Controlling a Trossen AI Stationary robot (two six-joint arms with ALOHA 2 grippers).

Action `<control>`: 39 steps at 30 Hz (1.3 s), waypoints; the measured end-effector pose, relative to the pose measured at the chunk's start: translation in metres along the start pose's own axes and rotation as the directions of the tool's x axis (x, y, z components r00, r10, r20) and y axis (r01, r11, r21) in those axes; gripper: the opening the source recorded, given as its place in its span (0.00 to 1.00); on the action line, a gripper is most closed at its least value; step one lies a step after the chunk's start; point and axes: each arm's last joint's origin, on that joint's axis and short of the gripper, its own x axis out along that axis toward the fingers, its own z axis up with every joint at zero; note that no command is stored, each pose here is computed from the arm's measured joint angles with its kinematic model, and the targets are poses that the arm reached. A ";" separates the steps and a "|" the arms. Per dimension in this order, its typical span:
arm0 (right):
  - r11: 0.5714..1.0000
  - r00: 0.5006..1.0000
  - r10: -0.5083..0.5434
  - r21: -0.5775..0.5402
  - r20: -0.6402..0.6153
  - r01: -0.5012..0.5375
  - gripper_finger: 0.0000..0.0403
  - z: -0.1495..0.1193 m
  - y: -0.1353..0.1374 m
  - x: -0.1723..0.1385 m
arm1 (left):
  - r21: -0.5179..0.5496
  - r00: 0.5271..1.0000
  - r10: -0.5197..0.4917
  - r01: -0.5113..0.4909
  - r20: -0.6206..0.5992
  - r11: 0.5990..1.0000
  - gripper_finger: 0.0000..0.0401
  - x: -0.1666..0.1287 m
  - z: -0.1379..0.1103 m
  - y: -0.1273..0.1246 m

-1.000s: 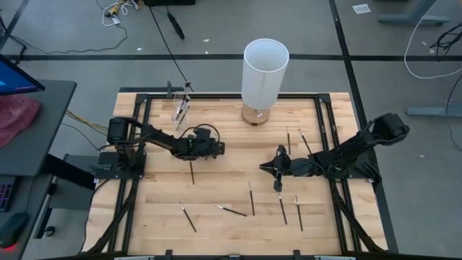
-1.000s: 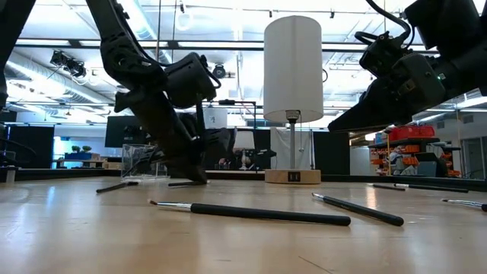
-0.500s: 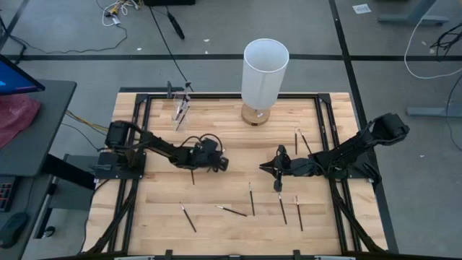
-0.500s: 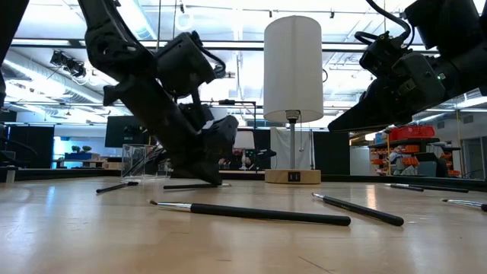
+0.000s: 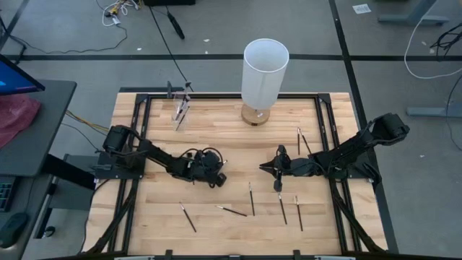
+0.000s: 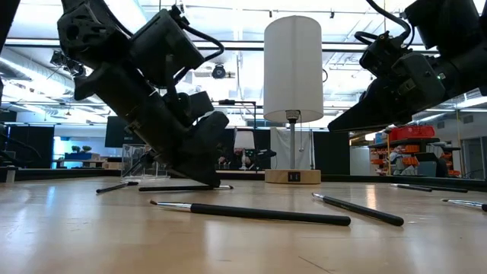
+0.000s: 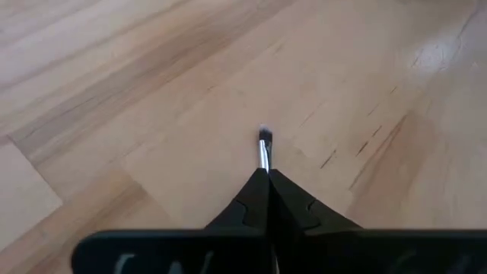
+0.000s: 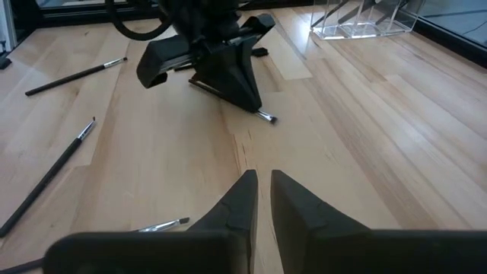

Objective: Put items in baskets/containers
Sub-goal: Put the black eyeshadow brush into the transparent organizer

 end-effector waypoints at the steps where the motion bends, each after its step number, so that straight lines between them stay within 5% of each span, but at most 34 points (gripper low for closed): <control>1: 1.000 1.000 0.000 0.001 0.000 0.000 0.11 0.000 0.000 0.000 | 0.000 1.000 0.000 0.000 0.000 1.000 0.03 0.000 0.000 0.000; 14: 1.000 1.000 0.000 0.002 0.000 0.000 0.11 0.000 0.000 0.000 | -0.016 1.000 0.020 -0.020 -0.011 1.000 0.35 0.000 -0.007 -0.001; 22: 1.000 1.000 0.000 0.002 0.001 0.000 0.11 0.000 0.000 0.000 | 0.189 0.995 0.074 -0.085 0.061 0.978 0.28 0.003 -0.043 -0.011; 33: 1.000 1.000 0.004 0.009 0.016 -0.004 0.11 0.002 0.000 0.000 | 0.124 0.998 0.039 -0.044 0.039 0.991 0.14 0.014 -0.039 -0.008; 39: 1.000 1.000 0.004 0.027 0.017 -0.004 0.11 0.002 0.000 0.000 | 0.110 1.000 -0.018 0.017 0.010 0.994 0.18 0.018 -0.031 -0.008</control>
